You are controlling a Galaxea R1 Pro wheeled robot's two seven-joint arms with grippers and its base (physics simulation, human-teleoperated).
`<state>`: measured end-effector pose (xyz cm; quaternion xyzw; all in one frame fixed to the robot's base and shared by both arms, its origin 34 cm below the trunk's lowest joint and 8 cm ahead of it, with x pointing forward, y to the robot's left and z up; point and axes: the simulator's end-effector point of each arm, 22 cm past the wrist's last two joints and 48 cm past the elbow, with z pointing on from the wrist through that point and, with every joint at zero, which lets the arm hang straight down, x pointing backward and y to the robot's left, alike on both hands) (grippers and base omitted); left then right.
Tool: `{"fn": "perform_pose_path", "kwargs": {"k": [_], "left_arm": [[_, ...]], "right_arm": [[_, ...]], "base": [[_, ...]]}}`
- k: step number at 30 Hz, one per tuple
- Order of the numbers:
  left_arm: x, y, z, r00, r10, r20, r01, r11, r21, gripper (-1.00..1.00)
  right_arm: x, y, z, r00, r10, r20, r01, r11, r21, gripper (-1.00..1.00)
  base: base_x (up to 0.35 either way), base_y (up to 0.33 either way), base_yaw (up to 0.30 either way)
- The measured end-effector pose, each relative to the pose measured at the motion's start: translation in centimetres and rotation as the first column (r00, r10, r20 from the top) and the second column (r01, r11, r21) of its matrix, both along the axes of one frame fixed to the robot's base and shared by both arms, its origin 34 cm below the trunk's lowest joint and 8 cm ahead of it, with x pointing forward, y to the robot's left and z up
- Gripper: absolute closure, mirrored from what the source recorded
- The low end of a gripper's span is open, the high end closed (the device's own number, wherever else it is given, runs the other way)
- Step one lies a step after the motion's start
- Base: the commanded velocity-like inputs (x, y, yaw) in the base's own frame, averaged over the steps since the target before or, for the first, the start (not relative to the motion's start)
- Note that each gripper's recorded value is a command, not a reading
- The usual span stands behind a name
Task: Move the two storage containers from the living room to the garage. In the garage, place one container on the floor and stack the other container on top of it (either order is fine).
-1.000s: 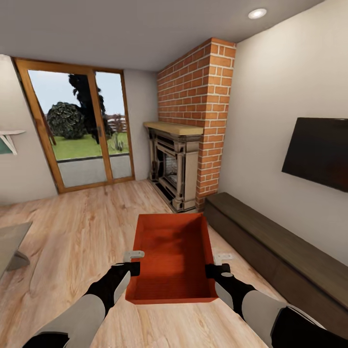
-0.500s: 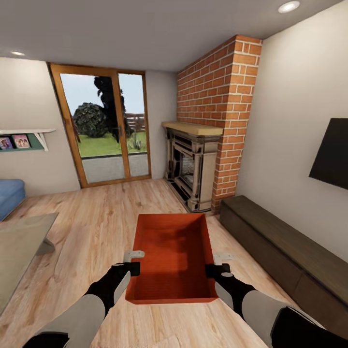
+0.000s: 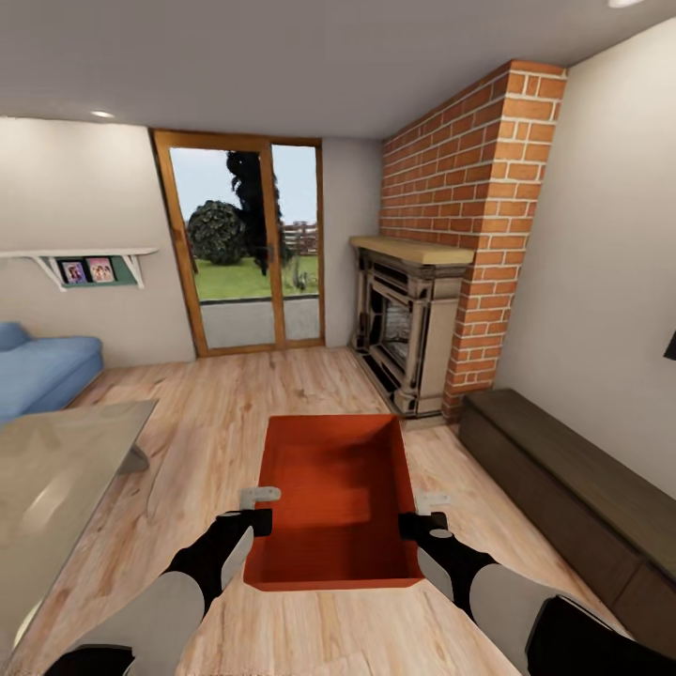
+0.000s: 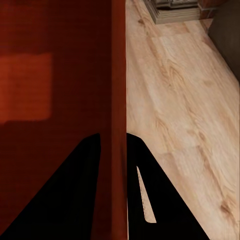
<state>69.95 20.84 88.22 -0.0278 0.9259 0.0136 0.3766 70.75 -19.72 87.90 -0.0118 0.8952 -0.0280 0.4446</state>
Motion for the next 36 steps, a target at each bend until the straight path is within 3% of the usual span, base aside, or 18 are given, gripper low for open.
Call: {"fn": "perform_pose_path", "kwargs": {"k": [36], "left_arm": [[-0.07, 0.00, -0.32, 1.000, 0.000, -0.006, 0.000, 1.000, 0.000, 1.00]], "right_arm": [[-0.06, 0.00, -0.31, 1.000, 0.000, -0.005, 0.000, 1.000, 0.001, 1.00]], "base": [[0.000, 0.000, 0.259]]}}
